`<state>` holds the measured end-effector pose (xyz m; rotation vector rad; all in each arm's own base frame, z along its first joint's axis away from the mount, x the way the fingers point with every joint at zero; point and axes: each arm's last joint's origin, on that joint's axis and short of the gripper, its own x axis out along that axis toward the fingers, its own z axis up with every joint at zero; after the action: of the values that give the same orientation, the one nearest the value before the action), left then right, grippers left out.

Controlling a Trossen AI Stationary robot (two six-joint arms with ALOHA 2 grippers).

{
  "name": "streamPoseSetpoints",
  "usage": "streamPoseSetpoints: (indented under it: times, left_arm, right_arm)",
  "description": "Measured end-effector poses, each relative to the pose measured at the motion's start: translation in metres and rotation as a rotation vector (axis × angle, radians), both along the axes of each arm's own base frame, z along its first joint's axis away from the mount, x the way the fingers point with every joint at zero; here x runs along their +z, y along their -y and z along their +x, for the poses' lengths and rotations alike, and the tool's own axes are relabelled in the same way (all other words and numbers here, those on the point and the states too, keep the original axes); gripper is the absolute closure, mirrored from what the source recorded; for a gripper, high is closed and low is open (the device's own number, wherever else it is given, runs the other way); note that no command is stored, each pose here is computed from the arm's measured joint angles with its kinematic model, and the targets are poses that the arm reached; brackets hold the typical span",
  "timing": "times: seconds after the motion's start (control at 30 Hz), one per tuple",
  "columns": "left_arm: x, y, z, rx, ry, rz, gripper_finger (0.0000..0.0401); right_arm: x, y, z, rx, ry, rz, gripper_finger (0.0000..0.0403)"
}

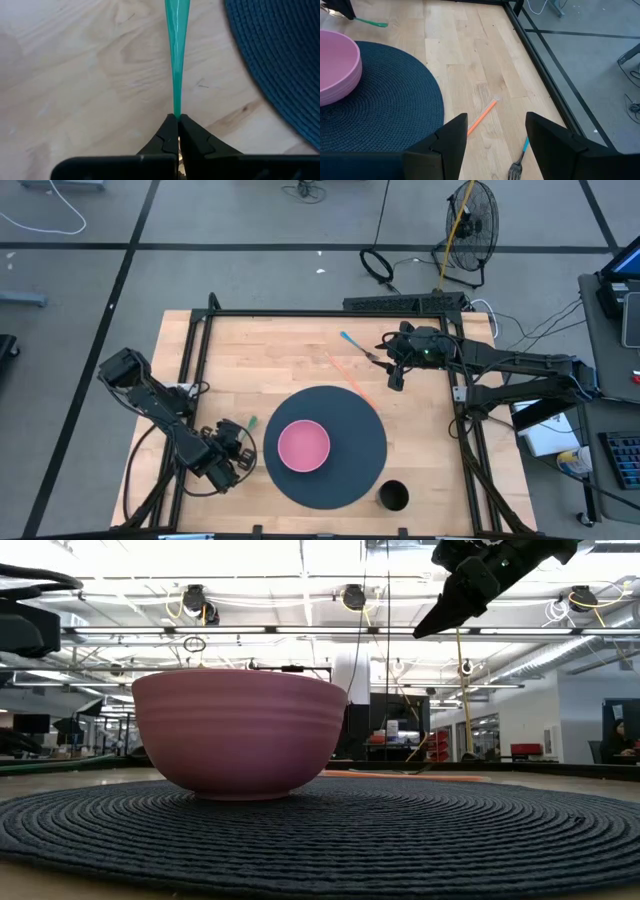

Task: Pick & Place Utensil
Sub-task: Put the green spoon into the pink bowl on the blue mat

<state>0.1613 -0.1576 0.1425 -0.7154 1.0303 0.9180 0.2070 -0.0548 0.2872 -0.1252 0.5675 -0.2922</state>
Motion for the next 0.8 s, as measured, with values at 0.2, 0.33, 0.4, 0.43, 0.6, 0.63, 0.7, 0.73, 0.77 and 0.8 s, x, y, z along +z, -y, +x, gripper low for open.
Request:
streamPoseSetpoints:
  times: [0.2, 0.33, 0.4, 0.43, 0.6, 0.63, 0.7, 0.73, 0.77, 0.8]
  left_arm:
    - [0.001, -0.002, -0.001, 0.012, 0.017, 0.038, 0.0401]
    - [0.003, -0.005, -0.001, 0.01, 0.043, 0.081, 0.0401]
    - [0.007, -0.007, -0.002, 0.006, 0.076, 0.111, 0.0401]
    - [0.01, -0.008, -0.002, 0.005, 0.096, 0.125, 0.0401]
    - [0.028, -0.015, -0.003, -0.037, 0.251, 0.215, 0.0401]
    - [0.032, -0.017, -0.003, -0.054, 0.288, 0.237, 0.0401]
    - [0.04, -0.019, -0.002, -0.088, 0.356, 0.282, 0.0401]
    - [0.044, -0.019, -0.002, -0.108, 0.387, 0.307, 0.0401]
    - [0.047, -0.02, -0.001, -0.125, 0.418, 0.329, 0.0401]
    - [0.051, -0.02, -0.001, -0.146, 0.449, 0.352, 0.0401]
  right_arm:
    - [0.0, 0.0, 0.0, 0.0, 0.0, 0.0, 0.0204]
    - [0.0, 0.0, 0.0, 0.0, 0.001, 0.0, 0.0204]
    - [0.0, 0.0, 0.0, 0.0, 0.001, 0.0, 0.0204]
    - [0.0, 0.0, 0.0, 0.0, 0.002, 0.0, 0.0204]
    - [0.001, 0.0, 0.0, 0.0, 0.008, -0.002, 0.0204]
    - [0.001, 0.0, 0.0, 0.0, 0.008, -0.002, 0.0204]
    - [0.001, 0.0, 0.0, 0.0, 0.008, -0.002, 0.0204]
    - [0.001, 0.0, 0.0, -0.001, 0.008, -0.001, 0.0204]
    - [0.001, 0.0, 0.0, 0.0, 0.008, -0.001, 0.0204]
    - [0.001, 0.0, 0.0, -0.001, 0.008, -0.002, 0.0204]
